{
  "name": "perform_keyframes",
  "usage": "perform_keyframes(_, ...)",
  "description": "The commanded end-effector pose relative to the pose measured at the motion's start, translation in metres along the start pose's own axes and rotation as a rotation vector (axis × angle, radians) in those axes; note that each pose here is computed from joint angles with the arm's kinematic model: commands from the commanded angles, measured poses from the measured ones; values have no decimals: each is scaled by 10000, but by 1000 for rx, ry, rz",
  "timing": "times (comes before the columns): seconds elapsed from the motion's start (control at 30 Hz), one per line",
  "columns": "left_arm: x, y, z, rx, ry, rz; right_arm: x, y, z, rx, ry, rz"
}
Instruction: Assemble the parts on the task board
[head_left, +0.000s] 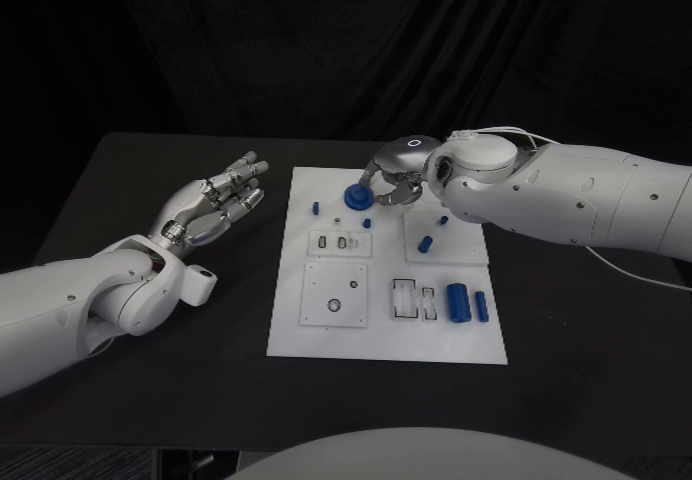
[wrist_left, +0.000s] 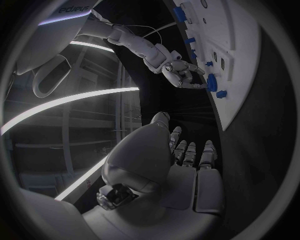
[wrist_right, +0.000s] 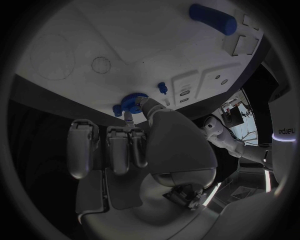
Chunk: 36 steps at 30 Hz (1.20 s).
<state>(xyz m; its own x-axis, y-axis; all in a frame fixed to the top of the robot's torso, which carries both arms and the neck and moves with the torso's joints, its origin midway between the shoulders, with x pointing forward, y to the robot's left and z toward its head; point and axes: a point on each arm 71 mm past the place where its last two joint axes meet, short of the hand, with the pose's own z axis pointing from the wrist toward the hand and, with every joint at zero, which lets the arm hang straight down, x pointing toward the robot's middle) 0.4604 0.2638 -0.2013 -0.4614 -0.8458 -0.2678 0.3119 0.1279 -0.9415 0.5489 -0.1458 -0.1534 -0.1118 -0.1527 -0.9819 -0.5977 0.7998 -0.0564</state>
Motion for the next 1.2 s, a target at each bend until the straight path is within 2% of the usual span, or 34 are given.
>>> perform_keyframes(0.03,12,-94,6,119,14,-6,68,-13,-6,13,45,-5)
perform_keyframes(0.3,8,-96,-2,119,12,-5,80,-57,-35,29,31,-1)
perform_keyframes(0.43,-2,-98,-14,118,10,-4,71,-106,-69,42,2,2)
perform_keyframes(0.63,-35,-100,-45,114,1,2,9,-255,-218,77,-68,8)
perform_keyframes(0.83,-42,-103,-56,114,-1,3,-110,-427,-476,120,-113,12)
perform_keyframes(0.93,-42,-105,-59,114,-2,3,-148,-522,-661,148,-126,19)
perform_keyframes(1.1,-41,-108,-63,115,-3,3,-137,-694,-946,201,-133,31)
perform_keyframes(1.2,-39,-109,-62,115,-3,3,-105,-811,-1071,235,-128,34)
